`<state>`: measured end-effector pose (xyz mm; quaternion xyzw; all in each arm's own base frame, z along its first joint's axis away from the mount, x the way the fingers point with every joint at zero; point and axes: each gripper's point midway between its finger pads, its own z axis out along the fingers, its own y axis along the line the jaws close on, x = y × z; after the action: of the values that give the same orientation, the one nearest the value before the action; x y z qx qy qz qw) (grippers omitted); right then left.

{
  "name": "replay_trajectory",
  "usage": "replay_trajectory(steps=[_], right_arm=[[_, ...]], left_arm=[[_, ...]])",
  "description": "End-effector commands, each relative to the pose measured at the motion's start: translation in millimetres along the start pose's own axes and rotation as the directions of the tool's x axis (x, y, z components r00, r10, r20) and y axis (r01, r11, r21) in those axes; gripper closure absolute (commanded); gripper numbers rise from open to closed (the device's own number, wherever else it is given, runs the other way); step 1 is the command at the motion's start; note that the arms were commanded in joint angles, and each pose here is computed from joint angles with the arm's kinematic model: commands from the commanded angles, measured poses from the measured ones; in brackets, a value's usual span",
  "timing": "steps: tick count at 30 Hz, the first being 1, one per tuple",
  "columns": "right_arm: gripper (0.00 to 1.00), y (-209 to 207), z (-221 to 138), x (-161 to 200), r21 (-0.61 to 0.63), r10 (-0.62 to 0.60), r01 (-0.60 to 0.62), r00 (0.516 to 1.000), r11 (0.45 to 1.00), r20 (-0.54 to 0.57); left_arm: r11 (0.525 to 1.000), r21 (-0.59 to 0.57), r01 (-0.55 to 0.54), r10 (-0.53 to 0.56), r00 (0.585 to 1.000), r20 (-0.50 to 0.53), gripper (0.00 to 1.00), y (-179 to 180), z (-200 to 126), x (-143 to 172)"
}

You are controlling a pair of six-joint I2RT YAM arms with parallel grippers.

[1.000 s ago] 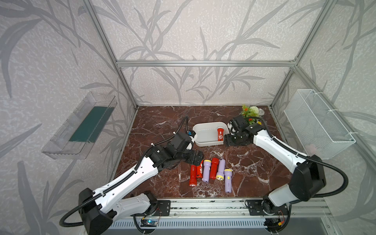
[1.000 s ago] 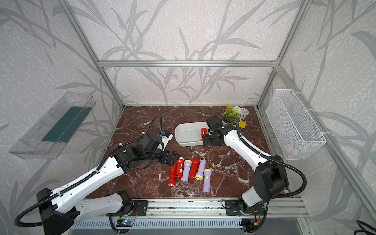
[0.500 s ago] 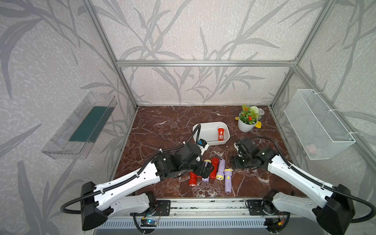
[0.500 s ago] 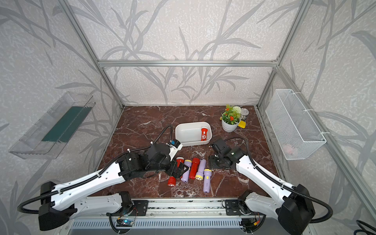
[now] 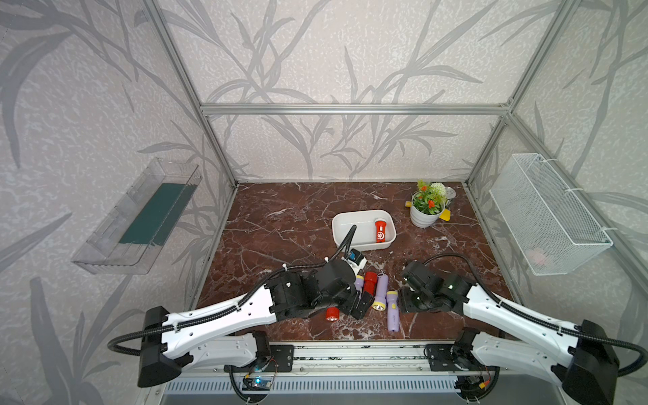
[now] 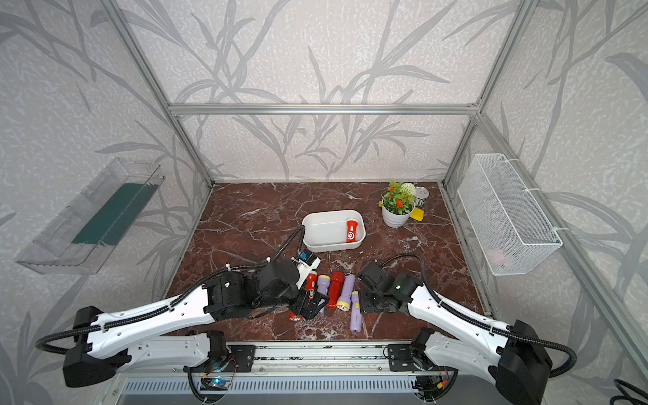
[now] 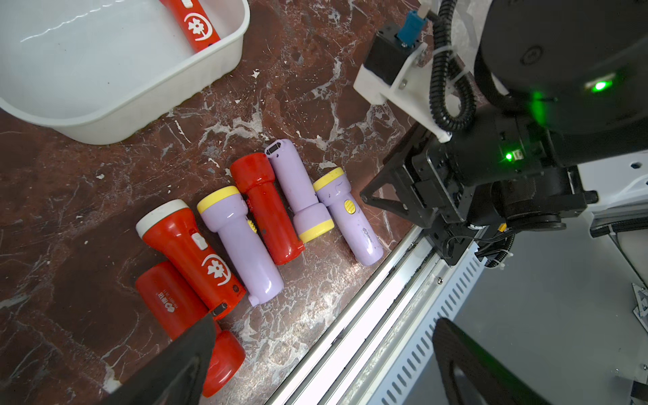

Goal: Put the flashlights into the storage boxes
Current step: Pick up the flashlight from the center of the board.

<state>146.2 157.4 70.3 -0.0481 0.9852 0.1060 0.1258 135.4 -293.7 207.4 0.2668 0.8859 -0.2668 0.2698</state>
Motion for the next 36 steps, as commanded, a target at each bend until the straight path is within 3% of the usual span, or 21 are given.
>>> replay_trajectory(steps=[1,36], right_arm=[[0.36,2.0,1.5,-1.7,0.006,0.031,-0.031,0.999,0.999,0.030],[0.37,15.6,49.7,15.0,0.038,0.024,-0.022,0.998,0.999,-0.059]], left_arm=[[0.999,-0.044,0.016,-0.015,1.000,0.013,0.01,9.0,-1.4,1.8],[0.992,-0.120,-0.037,0.042,0.999,0.035,0.01,26.4,-15.6,2.3]])
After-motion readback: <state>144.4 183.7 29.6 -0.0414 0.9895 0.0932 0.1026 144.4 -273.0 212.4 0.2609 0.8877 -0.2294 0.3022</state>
